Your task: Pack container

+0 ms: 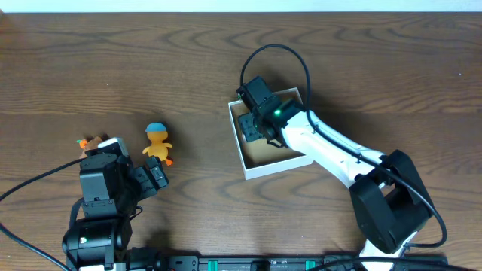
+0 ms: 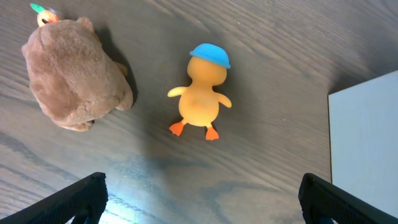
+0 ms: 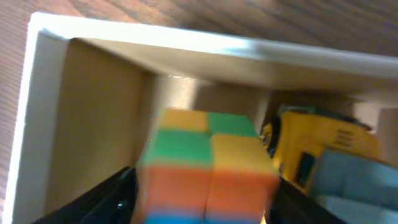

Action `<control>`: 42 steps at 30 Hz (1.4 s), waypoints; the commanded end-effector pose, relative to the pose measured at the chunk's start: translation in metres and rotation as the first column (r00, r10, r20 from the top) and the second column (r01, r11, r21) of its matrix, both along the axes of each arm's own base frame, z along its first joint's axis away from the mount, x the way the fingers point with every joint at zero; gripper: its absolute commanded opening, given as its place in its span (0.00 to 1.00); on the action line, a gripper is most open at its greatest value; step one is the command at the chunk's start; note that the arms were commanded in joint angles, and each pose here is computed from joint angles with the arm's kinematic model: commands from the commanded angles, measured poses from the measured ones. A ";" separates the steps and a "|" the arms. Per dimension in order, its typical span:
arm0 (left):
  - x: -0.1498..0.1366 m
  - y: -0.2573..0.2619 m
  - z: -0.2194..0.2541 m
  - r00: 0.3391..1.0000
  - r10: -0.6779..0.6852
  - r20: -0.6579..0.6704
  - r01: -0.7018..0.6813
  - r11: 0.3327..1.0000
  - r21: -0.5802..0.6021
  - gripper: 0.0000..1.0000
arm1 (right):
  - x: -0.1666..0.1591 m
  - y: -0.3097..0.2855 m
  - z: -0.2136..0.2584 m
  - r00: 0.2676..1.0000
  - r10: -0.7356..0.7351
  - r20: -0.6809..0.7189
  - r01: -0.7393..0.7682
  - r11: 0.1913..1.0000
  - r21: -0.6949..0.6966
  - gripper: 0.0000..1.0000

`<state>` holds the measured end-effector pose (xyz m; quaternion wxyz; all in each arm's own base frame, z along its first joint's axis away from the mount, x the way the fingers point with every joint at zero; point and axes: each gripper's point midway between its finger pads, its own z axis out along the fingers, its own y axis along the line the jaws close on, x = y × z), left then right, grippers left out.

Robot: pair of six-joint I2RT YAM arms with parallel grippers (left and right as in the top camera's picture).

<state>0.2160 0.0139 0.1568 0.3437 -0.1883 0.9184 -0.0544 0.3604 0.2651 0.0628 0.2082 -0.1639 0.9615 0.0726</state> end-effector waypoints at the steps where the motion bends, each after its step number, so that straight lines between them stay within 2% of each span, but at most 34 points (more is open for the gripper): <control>1: 0.003 0.000 0.009 1.000 0.002 0.021 -0.002 1.000 -0.008 0.98 | 0.003 -0.005 -0.003 1.000 -0.024 -0.001 0.024 1.000 -0.008 0.68; 4: 0.003 0.000 0.009 1.000 0.003 0.021 -0.002 1.000 -0.009 0.98 | 0.004 -0.005 -0.002 1.000 -0.024 0.002 0.024 1.000 -0.005 0.75; 11: 0.003 0.000 0.009 1.000 0.003 0.021 -0.002 1.000 -0.009 0.98 | 0.006 -0.004 0.004 1.000 -0.023 0.016 0.023 1.000 0.005 0.73; 16: 0.003 0.000 0.009 1.000 0.002 0.021 -0.002 1.000 -0.008 0.98 | 0.014 -0.006 0.049 0.996 -0.036 0.085 0.032 0.998 0.052 0.75; 20: 0.003 0.000 0.009 1.000 0.002 0.021 -0.002 1.000 -0.008 0.98 | 0.026 -0.048 0.094 0.975 -0.173 0.140 0.166 0.984 0.063 0.75; 24: 0.003 0.000 0.009 1.000 0.002 0.021 -0.002 1.000 -0.008 0.98 | 0.029 -0.113 0.113 0.924 -0.366 0.113 0.359 0.930 0.073 0.75; 28: 0.003 0.000 0.009 1.000 0.002 0.021 -0.002 1.000 -0.008 0.98 | 0.016 -0.176 0.104 0.864 -0.503 0.024 0.503 0.864 -0.005 0.67; 29: 0.003 0.000 0.009 1.000 0.002 0.021 -0.002 1.000 -0.008 0.98 | 0.007 -0.191 0.097 0.847 -0.531 -0.016 0.530 0.847 -0.043 0.56; 31: 0.003 0.000 0.009 1.000 0.003 0.021 -0.002 1.000 -0.009 0.98 | -0.009 -0.211 0.084 0.820 -0.565 -0.086 0.557 0.824 -0.105 0.43; 33: 0.003 0.000 0.009 1.000 0.003 0.021 -0.002 1.000 -0.009 0.98 | -0.027 -0.223 0.069 0.803 -0.576 -0.150 0.555 0.816 -0.163 0.41; 36: 0.003 0.000 0.009 1.000 0.003 0.021 -0.002 1.000 -0.009 0.98 | -0.043 -0.221 0.048 0.817 -0.535 -0.216 0.503 0.844 -0.187 0.41; 42: 0.003 0.000 0.009 1.000 0.002 0.021 -0.002 1.000 -0.008 0.98 | -0.068 -0.198 0.007 0.840 -0.437 -0.323 0.412 0.900 -0.145 0.45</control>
